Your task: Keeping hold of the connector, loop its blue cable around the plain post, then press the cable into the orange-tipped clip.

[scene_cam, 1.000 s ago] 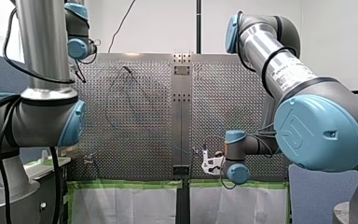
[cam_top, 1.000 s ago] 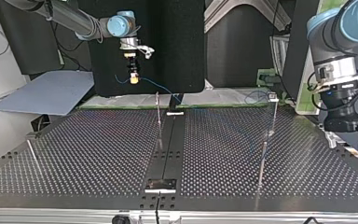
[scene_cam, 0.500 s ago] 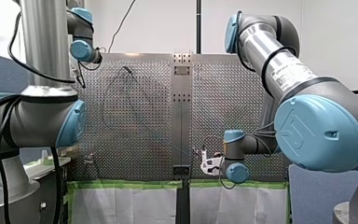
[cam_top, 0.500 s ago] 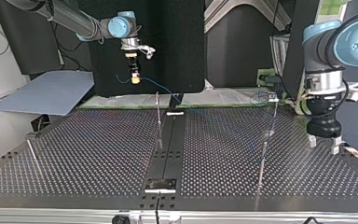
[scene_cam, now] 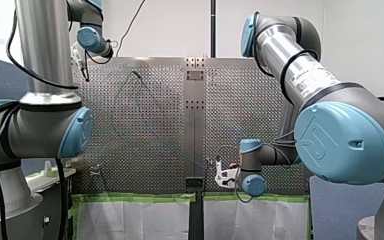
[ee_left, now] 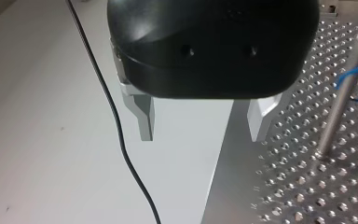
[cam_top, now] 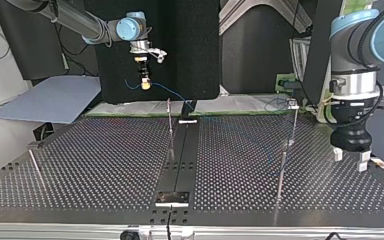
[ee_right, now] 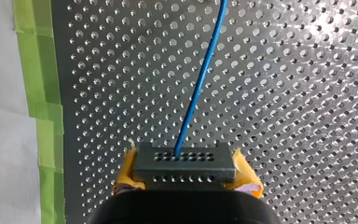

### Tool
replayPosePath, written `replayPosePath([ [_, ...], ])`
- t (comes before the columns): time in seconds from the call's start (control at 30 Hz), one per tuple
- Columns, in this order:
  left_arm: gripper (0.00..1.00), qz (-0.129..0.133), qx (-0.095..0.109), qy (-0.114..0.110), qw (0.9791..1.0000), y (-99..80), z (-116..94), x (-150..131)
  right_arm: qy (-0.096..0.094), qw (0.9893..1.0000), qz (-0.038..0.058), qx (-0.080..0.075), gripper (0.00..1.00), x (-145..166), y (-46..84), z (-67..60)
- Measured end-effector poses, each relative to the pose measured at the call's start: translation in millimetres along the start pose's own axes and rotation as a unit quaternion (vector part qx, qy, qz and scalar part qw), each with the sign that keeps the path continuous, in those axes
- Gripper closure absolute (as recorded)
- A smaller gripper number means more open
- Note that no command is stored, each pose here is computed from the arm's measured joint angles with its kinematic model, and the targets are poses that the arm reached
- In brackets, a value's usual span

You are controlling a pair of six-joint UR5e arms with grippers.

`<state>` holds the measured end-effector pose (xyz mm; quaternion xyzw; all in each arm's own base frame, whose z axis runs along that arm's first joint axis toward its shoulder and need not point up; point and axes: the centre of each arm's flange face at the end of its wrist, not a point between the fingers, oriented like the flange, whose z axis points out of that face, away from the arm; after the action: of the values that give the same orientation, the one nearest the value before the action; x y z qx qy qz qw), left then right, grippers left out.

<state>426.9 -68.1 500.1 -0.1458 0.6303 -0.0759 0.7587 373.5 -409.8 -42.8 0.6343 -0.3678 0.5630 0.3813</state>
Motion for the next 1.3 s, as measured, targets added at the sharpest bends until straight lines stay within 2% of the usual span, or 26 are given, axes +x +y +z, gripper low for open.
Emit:
replayPosePath([
  [0.13,0.02,0.015,0.004,0.003,0.9999,-10.8,-0.3,-9.0,-0.002,1.0000,0.0000,-0.001,1.00,-0.3,1.4,0.0],
  [0.3,0.02,0.033,0.003,0.015,0.9993,-15.5,-2.0,-10.8,-0.003,1.0000,0.0007,-0.003,1.00,-0.6,2.9,0.4],
  [0.47,0.02,0.055,-0.005,0.048,0.9973,-23.0,0.3,5.4,-0.001,1.0000,0.0014,-0.003,1.00,-0.4,3.1,0.7],
  [0.6,0.02,0.077,-0.014,0.087,0.9931,-29.4,0.4,29.6,-0.001,1.0000,0.0025,-0.004,1.00,-0.3,4.3,1.3],
  [0.7,0.02,0.092,-0.019,0.118,0.9885,-34.7,-1.1,48.6,0.001,1.0000,0.0036,-0.004,1.00,0.0,5.0,1.9],
  [0.73,0.02,0.096,-0.019,0.129,0.9868,-37.5,-2.7,54.5,0.001,1.0000,0.0038,-0.004,1.00,0.0,5.1,2.0],
  [0.83,0.02,0.101,-0.013,0.150,0.9835,-46.3,-9.2,63.5,0.001,1.0000,0.0040,-0.004,1.00,0.1,5.3,2.3],
  [1.0,0.02,0.105,-0.006,0.173,0.9794,-55.9,-18.8,68.5,0.001,1.0000,0.0037,-0.004,1.00,0.1,5.4,2.4],
  [1.3,0.02,0.111,-0.020,0.196,0.9742,-57.1,-28.1,61.4,0.002,1.0000,0.0036,-0.005,1.00,0.4,5.5,3.0],
])
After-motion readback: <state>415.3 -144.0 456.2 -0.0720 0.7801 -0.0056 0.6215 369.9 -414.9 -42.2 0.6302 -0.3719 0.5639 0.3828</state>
